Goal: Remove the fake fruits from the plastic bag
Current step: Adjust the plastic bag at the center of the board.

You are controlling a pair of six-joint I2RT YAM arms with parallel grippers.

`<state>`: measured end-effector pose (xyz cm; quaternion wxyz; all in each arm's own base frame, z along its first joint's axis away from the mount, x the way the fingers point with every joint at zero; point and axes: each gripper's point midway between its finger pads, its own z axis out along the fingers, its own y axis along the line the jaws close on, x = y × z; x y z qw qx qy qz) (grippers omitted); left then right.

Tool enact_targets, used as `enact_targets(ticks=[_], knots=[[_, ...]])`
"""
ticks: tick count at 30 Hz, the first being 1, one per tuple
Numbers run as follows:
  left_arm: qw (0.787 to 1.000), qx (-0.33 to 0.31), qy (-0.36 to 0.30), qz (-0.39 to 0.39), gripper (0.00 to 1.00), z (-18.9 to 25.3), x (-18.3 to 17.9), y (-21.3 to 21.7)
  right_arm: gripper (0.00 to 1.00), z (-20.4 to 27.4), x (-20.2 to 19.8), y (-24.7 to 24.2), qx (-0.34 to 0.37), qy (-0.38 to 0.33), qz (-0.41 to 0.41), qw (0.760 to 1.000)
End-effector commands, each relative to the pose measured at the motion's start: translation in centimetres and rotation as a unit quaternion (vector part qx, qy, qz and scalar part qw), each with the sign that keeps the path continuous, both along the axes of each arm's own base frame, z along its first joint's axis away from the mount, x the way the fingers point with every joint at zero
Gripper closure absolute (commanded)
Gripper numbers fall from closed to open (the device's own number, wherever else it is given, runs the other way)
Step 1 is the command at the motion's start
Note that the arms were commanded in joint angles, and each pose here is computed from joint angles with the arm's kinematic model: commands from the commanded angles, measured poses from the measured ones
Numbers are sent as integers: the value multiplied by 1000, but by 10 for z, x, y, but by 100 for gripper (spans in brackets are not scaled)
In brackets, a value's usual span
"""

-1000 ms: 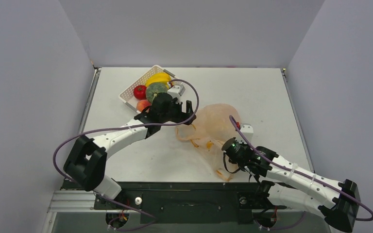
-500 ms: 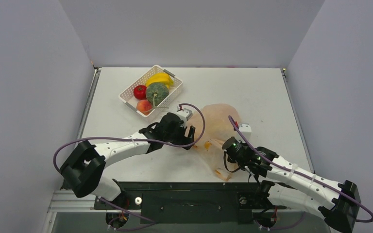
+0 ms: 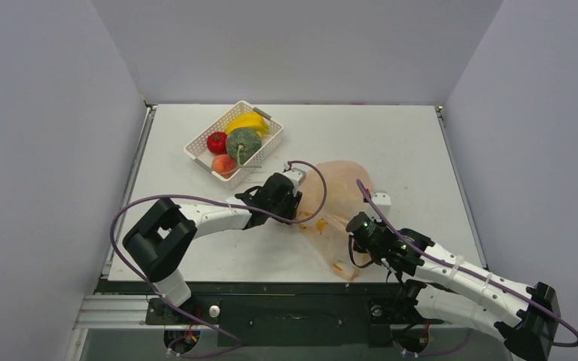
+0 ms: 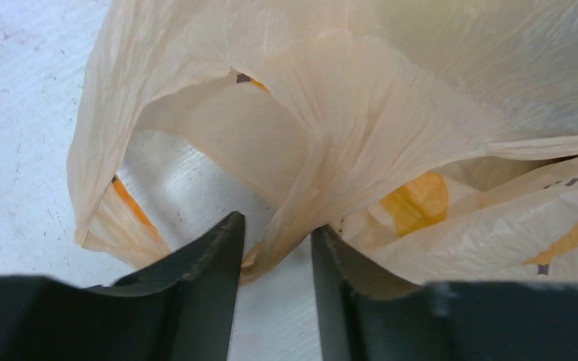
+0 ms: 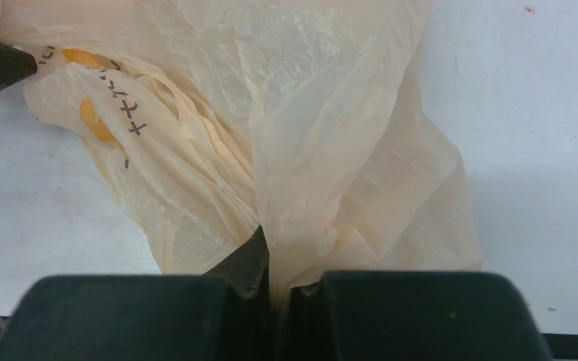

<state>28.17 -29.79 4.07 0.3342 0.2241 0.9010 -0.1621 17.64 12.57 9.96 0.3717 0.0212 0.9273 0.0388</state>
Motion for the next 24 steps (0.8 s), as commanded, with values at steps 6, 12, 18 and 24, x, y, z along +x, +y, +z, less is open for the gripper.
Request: enact_targets(ticks=[6, 12, 18, 24], knots=[[999, -34, -27, -9, 100, 46, 11, -15, 100, 4, 7, 2, 2, -15, 0, 1000], [990, -123, -62, 14, 100, 146, -7, 9, 100, 7, 14, 9, -16, -19, 18, 1000], [960, -230, -141, 72, 100, 243, -12, 47, 100, 12, 16, 47, -50, -19, 94, 994], [945, -264, -153, 116, 100, 260, 18, 54, 100, -9, -8, 57, -51, 10, 101, 994]])
